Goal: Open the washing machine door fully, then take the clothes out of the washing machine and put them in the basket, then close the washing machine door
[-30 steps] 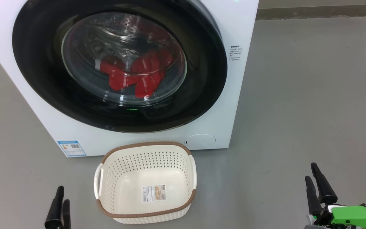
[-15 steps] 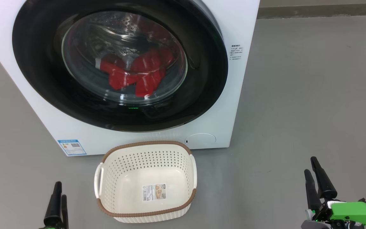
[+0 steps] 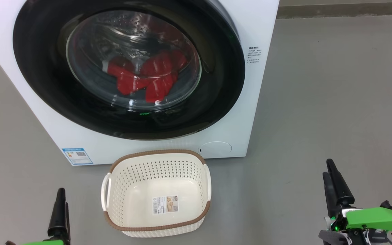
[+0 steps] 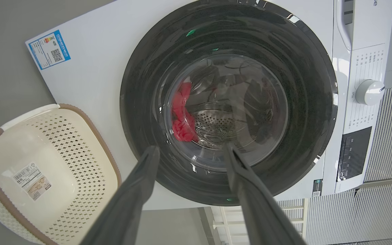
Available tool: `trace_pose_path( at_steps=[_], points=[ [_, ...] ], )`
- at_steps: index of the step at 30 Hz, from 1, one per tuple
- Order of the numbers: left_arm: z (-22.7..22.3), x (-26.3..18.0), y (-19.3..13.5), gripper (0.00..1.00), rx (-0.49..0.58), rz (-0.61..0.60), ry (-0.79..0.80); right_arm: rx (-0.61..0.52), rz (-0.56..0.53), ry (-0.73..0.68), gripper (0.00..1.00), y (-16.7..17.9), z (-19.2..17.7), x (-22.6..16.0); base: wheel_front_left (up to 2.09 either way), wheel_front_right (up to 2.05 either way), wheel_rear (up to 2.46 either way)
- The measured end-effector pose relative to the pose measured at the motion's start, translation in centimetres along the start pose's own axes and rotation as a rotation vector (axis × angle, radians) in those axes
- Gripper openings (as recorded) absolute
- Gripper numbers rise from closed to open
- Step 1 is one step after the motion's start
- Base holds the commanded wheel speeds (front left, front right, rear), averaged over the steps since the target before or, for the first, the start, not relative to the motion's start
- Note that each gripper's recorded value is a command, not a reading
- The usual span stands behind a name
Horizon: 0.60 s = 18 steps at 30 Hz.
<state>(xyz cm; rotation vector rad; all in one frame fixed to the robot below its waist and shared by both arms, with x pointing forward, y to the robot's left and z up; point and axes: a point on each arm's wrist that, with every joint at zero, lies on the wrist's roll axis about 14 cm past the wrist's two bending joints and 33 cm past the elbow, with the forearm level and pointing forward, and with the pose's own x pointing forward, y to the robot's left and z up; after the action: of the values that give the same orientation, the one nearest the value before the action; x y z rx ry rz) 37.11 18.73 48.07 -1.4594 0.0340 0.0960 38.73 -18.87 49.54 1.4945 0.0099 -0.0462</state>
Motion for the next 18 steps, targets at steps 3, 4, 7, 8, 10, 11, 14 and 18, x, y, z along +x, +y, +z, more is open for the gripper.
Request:
trace_pose_path(
  at_steps=[3, 4, 7, 8, 10, 11, 14, 18],
  points=[
    [0.0, 0.0, -0.2, 1.00, 0.022, -0.007, -0.002, -0.040, 0.011, 0.006, 1.00, 0.4, -0.2, 0.3, 0.00, 0.00, 0.00],
    [0.0, 0.0, -0.3, 1.00, 0.031, -0.010, -0.005, -0.056, 0.016, 0.012, 1.00, 0.5, -0.3, 0.4, 0.00, 0.00, 0.00],
    [0.1, 0.1, -0.5, 1.00, 0.082, -0.016, -0.007, -0.117, 0.025, 0.023, 1.00, 0.8, -0.5, 0.5, 0.00, 0.00, 0.00],
    [0.2, 0.1, -0.6, 1.00, 0.107, -0.021, -0.010, -0.167, 0.027, 0.023, 1.00, 0.8, -0.4, 0.5, 0.00, 0.00, 0.00],
    [0.2, 0.1, -0.7, 1.00, 0.143, -0.024, -0.009, -0.221, 0.030, 0.029, 1.00, 0.8, -0.6, 0.5, 0.00, 0.00, 0.00],
    [0.2, 0.1, -0.7, 1.00, 0.156, -0.026, -0.011, -0.242, 0.032, 0.033, 1.00, 0.8, -0.7, 0.6, 0.00, 0.00, 0.00],
    [0.3, 0.1, -0.9, 1.00, 0.199, -0.032, -0.017, -0.302, 0.040, 0.039, 1.00, 1.0, -1.0, 0.7, 0.00, 0.00, 0.00],
    [0.5, 0.1, -1.1, 1.00, 0.264, -0.040, -0.026, -0.383, 0.068, 0.057, 1.00, 1.7, -1.7, 1.0, 0.00, 0.00, 0.00]
  ],
)
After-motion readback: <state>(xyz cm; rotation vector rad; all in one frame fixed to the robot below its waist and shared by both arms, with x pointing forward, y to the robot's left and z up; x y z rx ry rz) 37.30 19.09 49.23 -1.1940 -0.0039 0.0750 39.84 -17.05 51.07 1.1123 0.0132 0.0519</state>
